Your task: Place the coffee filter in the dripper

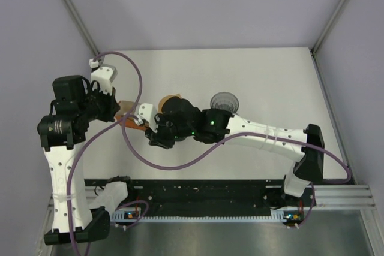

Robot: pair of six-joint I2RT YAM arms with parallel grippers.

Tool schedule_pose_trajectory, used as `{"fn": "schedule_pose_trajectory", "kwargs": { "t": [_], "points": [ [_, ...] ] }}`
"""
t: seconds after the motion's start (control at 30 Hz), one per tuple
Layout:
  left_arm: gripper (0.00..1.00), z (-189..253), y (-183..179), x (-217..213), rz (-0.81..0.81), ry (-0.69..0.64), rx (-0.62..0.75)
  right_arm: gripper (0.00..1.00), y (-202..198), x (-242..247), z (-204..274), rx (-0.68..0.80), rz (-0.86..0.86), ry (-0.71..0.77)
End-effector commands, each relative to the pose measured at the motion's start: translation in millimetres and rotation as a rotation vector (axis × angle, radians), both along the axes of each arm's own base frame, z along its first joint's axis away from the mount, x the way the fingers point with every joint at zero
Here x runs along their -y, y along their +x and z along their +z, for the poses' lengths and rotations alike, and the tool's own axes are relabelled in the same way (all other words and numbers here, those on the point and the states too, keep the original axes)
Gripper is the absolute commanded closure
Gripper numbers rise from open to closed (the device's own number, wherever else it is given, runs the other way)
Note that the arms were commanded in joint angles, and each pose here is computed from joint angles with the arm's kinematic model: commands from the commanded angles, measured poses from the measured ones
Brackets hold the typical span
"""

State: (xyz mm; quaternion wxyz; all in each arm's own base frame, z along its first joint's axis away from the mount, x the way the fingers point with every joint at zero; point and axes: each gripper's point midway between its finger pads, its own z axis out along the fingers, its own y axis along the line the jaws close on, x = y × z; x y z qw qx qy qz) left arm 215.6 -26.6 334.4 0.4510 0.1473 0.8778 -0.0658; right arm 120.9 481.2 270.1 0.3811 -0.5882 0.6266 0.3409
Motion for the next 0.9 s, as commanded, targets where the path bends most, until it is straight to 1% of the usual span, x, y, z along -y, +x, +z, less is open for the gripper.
{"fn": "schedule_pose_trajectory", "kwargs": {
  "t": [0.0,0.13,0.3,0.67,0.87],
  "points": [
    [1.00,17,-3,6,-0.018,-0.028,0.057,0.74,10,-16,10,0.059,-0.036,0.057],
    [1.00,17,-4,7,-0.020,-0.031,0.055,0.71,22,-20,9,0.078,-0.071,0.068],
    [1.00,16,-5,8,-0.022,-0.035,0.050,0.70,35,-23,8,0.070,-0.097,0.074],
    [1.00,14,-5,4,-0.011,-0.020,0.051,0.75,56,-23,4,0.075,-0.158,0.067],
    [1.00,14,-4,5,-0.011,-0.023,0.053,0.75,63,-23,5,0.066,-0.162,0.077]
  ]
}}
